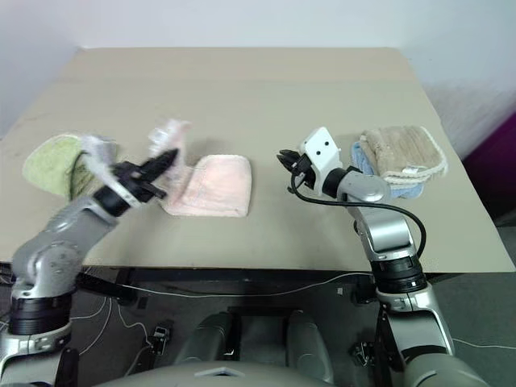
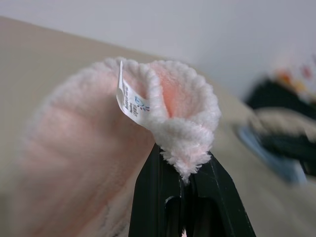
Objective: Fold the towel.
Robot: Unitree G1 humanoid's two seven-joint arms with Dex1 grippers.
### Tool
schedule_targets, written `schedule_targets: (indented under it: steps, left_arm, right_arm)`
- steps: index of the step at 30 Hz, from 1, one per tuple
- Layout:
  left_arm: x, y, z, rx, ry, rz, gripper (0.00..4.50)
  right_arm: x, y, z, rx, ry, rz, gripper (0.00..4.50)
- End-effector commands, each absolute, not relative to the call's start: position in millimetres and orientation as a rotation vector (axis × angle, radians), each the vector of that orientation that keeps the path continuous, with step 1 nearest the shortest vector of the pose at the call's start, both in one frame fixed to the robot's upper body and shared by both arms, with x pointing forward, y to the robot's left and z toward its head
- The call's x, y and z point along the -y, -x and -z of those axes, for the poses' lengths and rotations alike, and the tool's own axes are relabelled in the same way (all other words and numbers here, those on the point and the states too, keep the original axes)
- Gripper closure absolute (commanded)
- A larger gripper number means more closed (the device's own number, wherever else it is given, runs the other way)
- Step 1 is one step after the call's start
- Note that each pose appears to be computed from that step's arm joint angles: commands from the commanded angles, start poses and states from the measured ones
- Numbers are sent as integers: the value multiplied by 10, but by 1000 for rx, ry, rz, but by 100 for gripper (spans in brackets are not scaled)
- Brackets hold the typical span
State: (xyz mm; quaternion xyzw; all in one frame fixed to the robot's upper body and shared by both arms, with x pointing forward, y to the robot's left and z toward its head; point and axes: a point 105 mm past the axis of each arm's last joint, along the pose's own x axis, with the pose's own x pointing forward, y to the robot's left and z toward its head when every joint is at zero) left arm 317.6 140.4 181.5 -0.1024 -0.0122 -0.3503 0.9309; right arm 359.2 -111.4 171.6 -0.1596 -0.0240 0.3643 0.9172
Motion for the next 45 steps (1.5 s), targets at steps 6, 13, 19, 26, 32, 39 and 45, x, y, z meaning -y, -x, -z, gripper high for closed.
schedule_targets:
  steps: [6, 13, 19, 26, 32, 39, 45]
  left_arm:
    - [-921, -3123, -1478, -28, -165, 895, 447]
    - [-784, -3144, -1339, -57, -224, 913, 447]
    - [-740, -3121, -1266, -79, -218, 922, 447]
    - [-705, -3095, -1243, -92, -199, 931, 357]
    - [-658, -3070, -1247, -102, -153, 947, 155]
    - [-812, -3045, -1314, -99, -152, 939, 2]
    - [-1244, -3147, -1321, -107, -156, 819, 0]
  right_arm:
    - [1197, -3552, -1842, 101, 337, -701, 417]
    - [1214, -3555, -1838, 100, 337, -694, 417]
    - [1193, -3546, -1831, 101, 339, -700, 417]
    - [1176, -3555, -1824, 99, 341, -708, 417]
    - [1167, -3557, -1825, 99, 340, -710, 417]
    - [1159, -3545, -1827, 99, 339, -714, 417]
    - [1023, -3503, -1792, 98, 311, -766, 433]
